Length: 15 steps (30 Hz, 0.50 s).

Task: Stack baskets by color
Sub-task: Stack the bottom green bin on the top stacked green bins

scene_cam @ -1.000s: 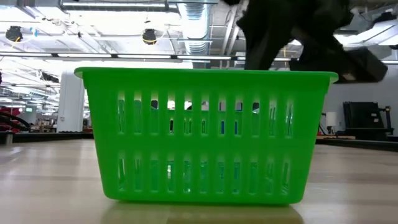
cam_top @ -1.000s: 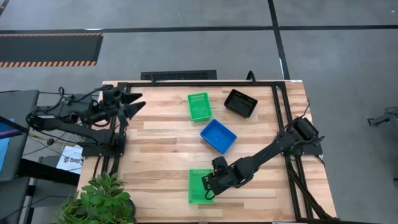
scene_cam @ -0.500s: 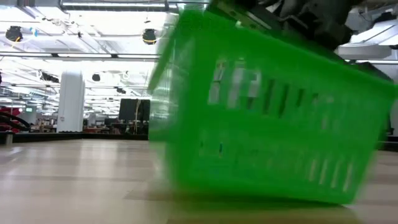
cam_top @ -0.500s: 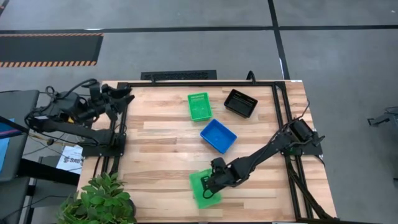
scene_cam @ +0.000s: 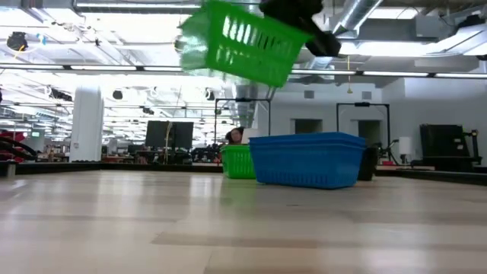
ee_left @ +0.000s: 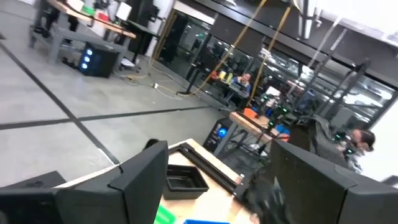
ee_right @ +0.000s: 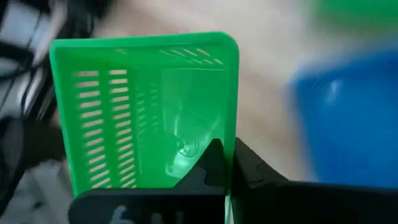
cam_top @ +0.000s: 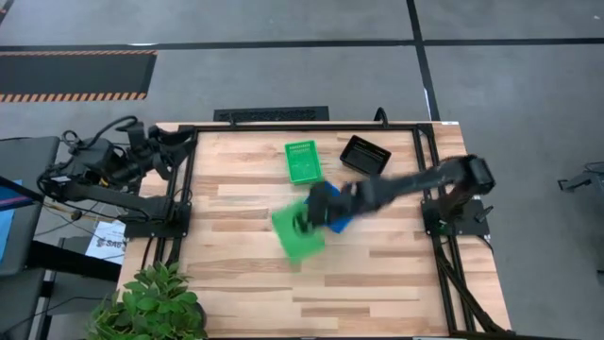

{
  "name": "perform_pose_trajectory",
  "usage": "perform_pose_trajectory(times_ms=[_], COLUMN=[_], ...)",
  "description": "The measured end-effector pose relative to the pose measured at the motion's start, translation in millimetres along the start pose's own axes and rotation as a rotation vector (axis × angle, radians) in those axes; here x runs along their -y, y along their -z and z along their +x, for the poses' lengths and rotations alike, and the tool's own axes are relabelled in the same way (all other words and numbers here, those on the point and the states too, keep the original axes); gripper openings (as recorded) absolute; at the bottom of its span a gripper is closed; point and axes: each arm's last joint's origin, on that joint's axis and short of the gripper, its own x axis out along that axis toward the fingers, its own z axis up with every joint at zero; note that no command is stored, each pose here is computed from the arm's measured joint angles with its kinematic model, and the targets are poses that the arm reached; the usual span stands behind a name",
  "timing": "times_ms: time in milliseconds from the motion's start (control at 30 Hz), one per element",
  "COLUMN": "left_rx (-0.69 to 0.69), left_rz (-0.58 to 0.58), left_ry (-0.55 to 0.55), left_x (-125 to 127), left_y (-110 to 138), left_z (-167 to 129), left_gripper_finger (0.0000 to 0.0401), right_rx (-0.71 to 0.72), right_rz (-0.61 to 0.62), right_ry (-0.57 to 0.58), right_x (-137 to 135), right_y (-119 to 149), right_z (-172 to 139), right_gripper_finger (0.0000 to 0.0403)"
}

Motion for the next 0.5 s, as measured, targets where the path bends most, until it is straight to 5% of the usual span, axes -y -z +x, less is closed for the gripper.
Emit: perform_pose_trajectory(times_ms=[267, 500], left_rx=[0.05, 0.061], left_rz=[-0.027, -0.028], left_ry=[-0.091, -0.122], left_x=[-2, -3], left_y=[-1, -1], left_z=[1, 1], left_gripper_finger=[0.027, 0.027], right_rx=[0.28, 0.33], right_rz=[-0.077, -0.054], right_ry=[0.081, 0.044], right_x=[82, 145], right_y=[-135, -201], right_z=[-47, -32], right_gripper_finger=[0.0006, 0.0005])
